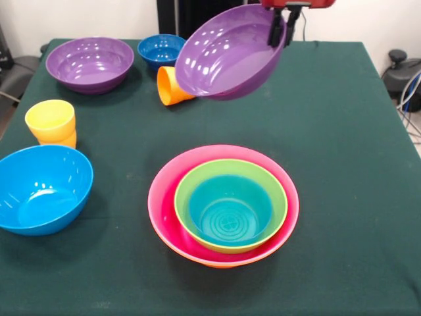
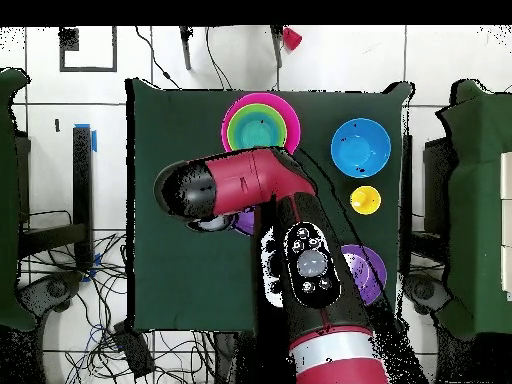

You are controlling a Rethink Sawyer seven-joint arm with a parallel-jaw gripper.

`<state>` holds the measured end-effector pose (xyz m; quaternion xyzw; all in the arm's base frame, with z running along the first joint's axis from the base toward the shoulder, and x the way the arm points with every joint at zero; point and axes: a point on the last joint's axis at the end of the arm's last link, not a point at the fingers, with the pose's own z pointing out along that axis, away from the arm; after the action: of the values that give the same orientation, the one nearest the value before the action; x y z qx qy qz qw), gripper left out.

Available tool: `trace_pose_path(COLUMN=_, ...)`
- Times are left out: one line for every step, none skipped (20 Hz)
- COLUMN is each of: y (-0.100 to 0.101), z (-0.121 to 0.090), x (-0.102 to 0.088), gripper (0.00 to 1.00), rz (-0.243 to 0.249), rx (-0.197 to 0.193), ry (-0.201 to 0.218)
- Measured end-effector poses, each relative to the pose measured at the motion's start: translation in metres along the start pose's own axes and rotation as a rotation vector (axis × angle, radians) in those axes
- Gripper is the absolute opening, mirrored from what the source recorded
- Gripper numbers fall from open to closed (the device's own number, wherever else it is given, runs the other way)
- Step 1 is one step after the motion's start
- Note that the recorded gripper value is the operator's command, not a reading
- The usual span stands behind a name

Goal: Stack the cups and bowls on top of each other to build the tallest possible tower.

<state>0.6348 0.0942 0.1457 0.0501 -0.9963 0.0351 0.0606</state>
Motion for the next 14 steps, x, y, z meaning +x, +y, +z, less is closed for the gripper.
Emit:
trace_pose_path(y=0.0011, z=-0.0007, x=-0.0004, gripper=0.0, rz=0.003, rx=-0.005, ry=0.001)
trace_pose_path(y=0.0022, z=-0.0016, x=-0.001, gripper=0.0, rz=0.008, rx=-0.012, ry=0.001)
trace_pose_path(y=0.0029, z=-0.0024, x=-0.0013, gripper=0.0, rz=0.014, rx=-0.017, ry=0.003)
trace_pose_path(y=0.0027, z=-0.0023, x=-0.0011, gripper=0.0, rz=0.015, rx=-0.015, ry=0.003)
trace_pose_path(y=0.0023, z=-0.0021, x=-0.0007, gripper=0.0, rz=0.016, rx=-0.013, ry=0.004)
trace_pose_path(y=0.0019, z=-0.0018, x=-0.0003, gripper=0.0, rz=0.016, rx=-0.011, ry=0.005)
trace_pose_path(y=0.0013, z=-0.0015, x=0.0003, gripper=0.0, rz=0.017, rx=-0.008, ry=0.006)
trace_pose_path(y=0.001, z=-0.0013, x=0.0006, gripper=0.0, rz=0.018, rx=-0.007, ry=0.006)
trace_pose_path(y=0.0009, z=-0.0013, x=0.0007, gripper=0.0, rz=0.018, rx=-0.006, ry=0.007)
trace_pose_path(y=0.0012, z=-0.0015, x=0.0006, gripper=0.0, rz=0.02, rx=-0.008, ry=0.007)
trace_pose_path(y=0.0014, z=-0.0015, x=0.0005, gripper=0.0, rz=0.021, rx=-0.009, ry=0.007)
trace_pose_path(y=0.0018, z=-0.0011, x=0.0003, gripper=0.0, rz=0.024, rx=-0.014, ry=0.009)
trace_pose_path(y=0.0023, z=-0.0007, x=0.0001, gripper=0.0, rz=0.027, rx=-0.018, ry=0.011)
trace_pose_path(y=0.0024, z=-0.0005, x=0.0, gripper=0.0, rz=0.028, rx=-0.02, ry=0.012)
